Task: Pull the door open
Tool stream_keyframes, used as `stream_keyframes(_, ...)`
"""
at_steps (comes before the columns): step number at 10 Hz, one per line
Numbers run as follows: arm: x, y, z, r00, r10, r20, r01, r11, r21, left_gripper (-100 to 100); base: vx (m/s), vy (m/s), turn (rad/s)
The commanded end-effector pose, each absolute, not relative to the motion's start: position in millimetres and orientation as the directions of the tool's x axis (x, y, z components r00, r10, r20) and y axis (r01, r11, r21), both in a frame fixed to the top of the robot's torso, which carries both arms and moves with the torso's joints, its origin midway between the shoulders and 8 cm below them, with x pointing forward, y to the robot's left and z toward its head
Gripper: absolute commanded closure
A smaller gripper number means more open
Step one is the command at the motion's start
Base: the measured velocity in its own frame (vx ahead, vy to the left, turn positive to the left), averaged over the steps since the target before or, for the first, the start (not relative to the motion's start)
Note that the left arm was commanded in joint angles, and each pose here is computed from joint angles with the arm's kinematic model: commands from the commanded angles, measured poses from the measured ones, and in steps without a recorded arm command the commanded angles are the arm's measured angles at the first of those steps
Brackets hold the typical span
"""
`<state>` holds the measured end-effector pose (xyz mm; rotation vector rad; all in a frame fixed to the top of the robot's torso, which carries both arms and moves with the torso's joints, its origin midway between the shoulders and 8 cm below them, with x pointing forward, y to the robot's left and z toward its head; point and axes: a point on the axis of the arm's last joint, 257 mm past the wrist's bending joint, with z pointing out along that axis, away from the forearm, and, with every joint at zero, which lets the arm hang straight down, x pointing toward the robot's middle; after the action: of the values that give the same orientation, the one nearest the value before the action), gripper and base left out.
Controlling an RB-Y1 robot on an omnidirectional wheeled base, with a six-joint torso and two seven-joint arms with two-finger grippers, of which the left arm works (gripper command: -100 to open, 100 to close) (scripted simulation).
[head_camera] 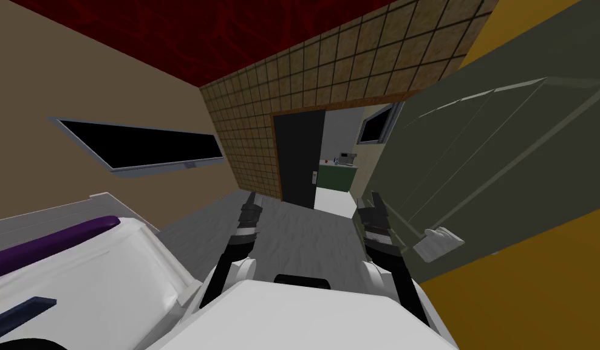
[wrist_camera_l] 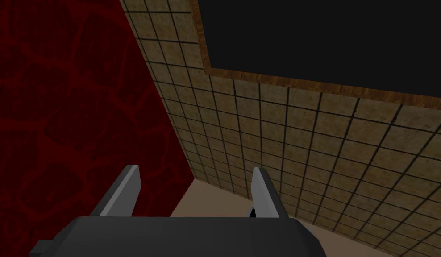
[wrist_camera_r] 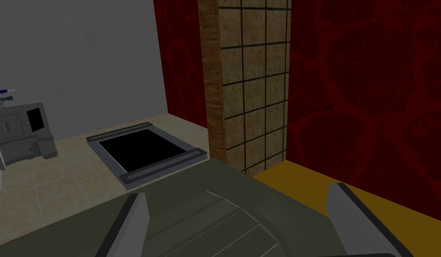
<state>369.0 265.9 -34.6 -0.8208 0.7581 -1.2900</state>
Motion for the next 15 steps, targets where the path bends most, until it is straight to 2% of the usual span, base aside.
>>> stream_keyframes(1, 374, 265, -42, 0.119, -0.992, -0.03, 0.495, 0.085, -0.865, -100, 0.102, -0.037, -0.054)
stream_keyframes(15, 427, 262, -133, 0.043, -0.998, -0.035, 0.337, 0.047, -0.94, -100, 0.164, -0.063, -0.063)
